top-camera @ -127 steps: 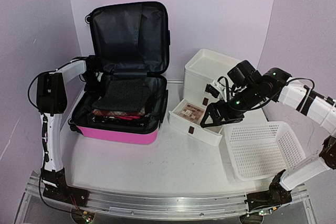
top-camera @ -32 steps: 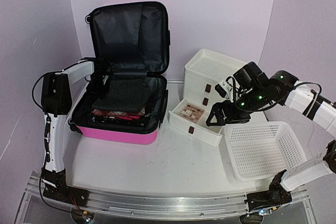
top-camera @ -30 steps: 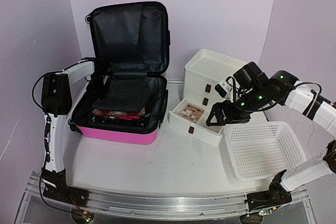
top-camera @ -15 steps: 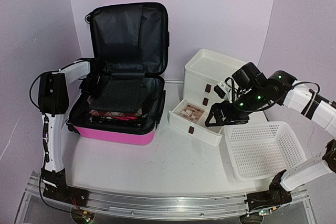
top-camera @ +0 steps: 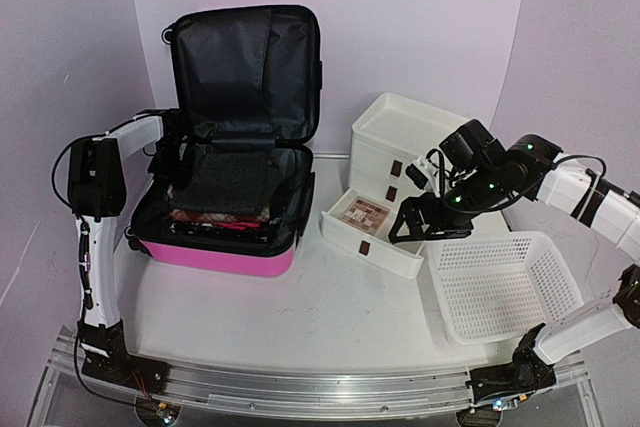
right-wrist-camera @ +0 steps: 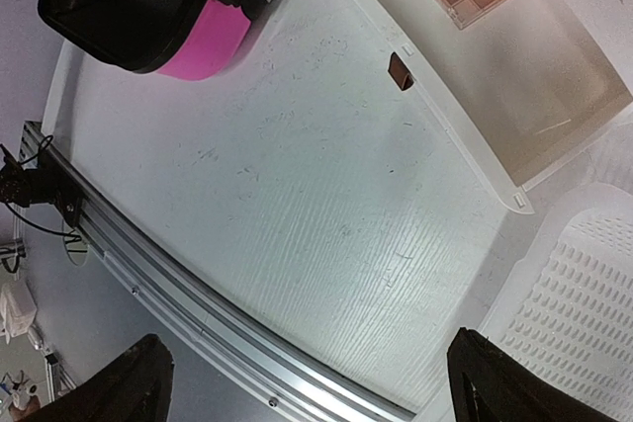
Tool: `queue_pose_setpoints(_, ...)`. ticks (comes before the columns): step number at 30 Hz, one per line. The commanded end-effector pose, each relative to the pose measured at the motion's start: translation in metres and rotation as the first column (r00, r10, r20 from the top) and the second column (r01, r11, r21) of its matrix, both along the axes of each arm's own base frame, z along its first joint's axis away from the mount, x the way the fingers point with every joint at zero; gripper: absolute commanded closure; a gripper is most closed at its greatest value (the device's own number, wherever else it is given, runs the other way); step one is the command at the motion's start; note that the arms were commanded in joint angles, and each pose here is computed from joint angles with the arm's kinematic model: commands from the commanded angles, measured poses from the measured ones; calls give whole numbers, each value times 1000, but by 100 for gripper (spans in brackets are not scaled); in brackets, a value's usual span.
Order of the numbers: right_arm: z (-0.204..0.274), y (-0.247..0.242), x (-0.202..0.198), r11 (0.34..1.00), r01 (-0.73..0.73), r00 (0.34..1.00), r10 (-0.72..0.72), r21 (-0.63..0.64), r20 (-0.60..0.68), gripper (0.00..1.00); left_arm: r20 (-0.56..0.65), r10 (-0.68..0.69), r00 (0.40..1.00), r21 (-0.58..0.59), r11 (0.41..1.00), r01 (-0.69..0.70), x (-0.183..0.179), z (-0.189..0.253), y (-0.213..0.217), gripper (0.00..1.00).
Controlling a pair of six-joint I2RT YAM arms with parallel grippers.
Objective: Open, take out, and arrange the luggage
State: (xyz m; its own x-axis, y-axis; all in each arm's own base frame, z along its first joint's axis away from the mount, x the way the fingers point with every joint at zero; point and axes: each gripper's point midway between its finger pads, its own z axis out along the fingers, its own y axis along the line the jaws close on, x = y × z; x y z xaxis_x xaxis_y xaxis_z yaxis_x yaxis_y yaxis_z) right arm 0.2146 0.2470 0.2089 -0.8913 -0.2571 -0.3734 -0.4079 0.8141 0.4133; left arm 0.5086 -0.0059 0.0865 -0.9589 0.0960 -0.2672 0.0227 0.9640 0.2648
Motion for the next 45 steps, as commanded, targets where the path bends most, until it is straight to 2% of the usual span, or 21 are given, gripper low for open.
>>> queue_pose_setpoints(1, 11, 2, 2, 999, 4, 999, -6, 39, 40, 2, -27, 53, 998, -28, 998, -54, -7, -3, 8, 69)
queue_pose_setpoints(6, 8, 3, 2, 999, 1, 999, -2, 37, 32, 2, -16, 65, 998, -27, 998, -65, -7, 2, 9, 72)
queue_pose_setpoints(17, 5, 2, 2, 1000, 4, 1000, -5, 27, 30, 2, 12, 68, 998, -87, 994, -67, -8, 17, 0, 86)
queue_pose_setpoints(23, 4, 0, 2, 1000, 6, 999, -6, 21, 35, 2, 59, 79, 995, -125, 990, -71, -8, 39, -4, 87)
queue_pose_setpoints(32, 1, -3, 5, 1000, 11, 999, -11, 0, 47, 2, 114, 74, 991, -287, 957, -39, -18, 78, -29, 89)
queue_pose_setpoints(36, -2, -6, 9, 999, 24, 998, -23, -24, 62, 2, 111, 66, 992, -379, 925, -19, -34, 91, -45, 91)
queue_pose_setpoints(41, -2, -5, 13, 999, 6, 997, -3, -39, 82, 2, 180, 37, 983, -500, 864, 60, -61, 139, -66, 94)
queue_pose_setpoints(45, 6, 11, 11, 998, -61, 996, 60, 20, 73, 2, 291, -28, 956, -638, 739, 216, -93, 203, -99, 95)
